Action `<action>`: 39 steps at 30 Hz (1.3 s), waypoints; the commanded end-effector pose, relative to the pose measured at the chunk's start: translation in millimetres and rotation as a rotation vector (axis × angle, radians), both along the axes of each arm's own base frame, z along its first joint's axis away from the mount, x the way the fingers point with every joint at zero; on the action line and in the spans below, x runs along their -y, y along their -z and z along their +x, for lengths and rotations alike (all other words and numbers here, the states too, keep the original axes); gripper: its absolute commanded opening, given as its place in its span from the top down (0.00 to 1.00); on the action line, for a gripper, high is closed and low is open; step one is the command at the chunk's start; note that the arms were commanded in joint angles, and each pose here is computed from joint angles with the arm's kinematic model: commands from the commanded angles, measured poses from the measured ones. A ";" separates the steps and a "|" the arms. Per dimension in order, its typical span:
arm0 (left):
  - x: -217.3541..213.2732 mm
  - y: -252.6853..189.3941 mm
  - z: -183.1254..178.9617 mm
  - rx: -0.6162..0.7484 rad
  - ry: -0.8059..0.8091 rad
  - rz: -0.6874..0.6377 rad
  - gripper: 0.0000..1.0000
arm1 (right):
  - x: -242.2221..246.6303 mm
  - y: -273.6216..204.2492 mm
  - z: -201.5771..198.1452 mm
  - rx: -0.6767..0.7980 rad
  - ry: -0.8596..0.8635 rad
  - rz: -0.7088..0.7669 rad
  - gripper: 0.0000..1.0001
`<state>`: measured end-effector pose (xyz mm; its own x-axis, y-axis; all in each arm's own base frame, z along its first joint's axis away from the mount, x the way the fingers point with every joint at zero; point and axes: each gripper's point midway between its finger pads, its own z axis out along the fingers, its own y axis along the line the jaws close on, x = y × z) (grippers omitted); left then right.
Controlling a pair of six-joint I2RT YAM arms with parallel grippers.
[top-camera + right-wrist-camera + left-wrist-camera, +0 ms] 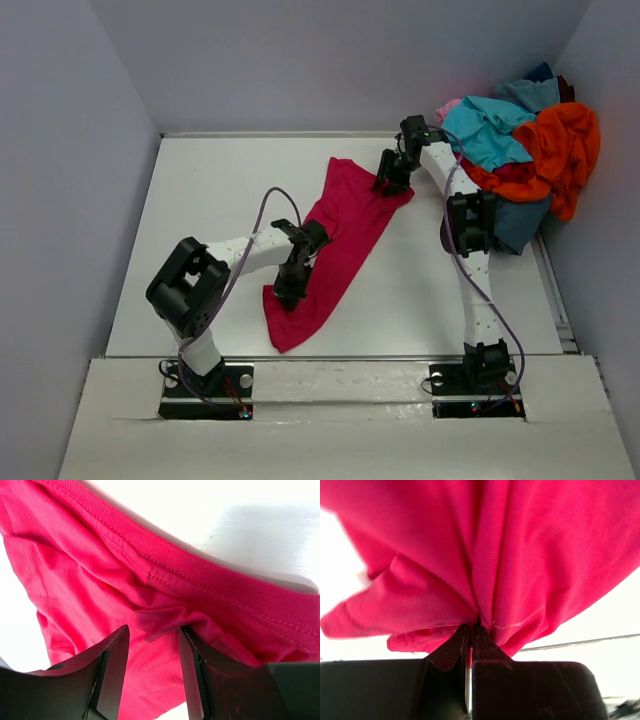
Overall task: Fold and stack the t-shirts
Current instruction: Fold the tshirt
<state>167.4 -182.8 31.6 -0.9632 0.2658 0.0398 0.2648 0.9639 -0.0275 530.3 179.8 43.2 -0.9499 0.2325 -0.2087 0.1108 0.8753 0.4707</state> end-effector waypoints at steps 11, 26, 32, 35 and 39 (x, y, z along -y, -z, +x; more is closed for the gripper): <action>64.7 -3.6 -53.1 -0.115 0.309 -0.086 0.94 | -6.2 0.2 20.8 0.100 -0.056 0.038 0.47; 71.9 -29.1 -33.1 0.015 0.257 -0.075 0.48 | -3.6 -29.1 10.2 0.138 -0.066 0.037 0.46; 75.0 -51.2 -9.2 0.126 0.217 -0.034 0.46 | -2.0 -48.7 10.5 0.176 -0.061 0.033 0.44; 76.4 -65.7 3.8 0.187 0.198 -0.014 0.44 | -3.6 -66.1 11.7 0.201 -0.060 0.046 0.42; 75.9 -84.2 32.8 0.290 0.149 0.004 0.36 | -2.6 -79.6 7.9 0.207 -0.055 0.046 0.40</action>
<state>173.7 -269.2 77.8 -0.8803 0.4614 -0.1106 0.4632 0.8862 0.0104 530.6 184.7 57.9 -0.9427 0.1868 -0.2764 0.0228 0.8627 0.5051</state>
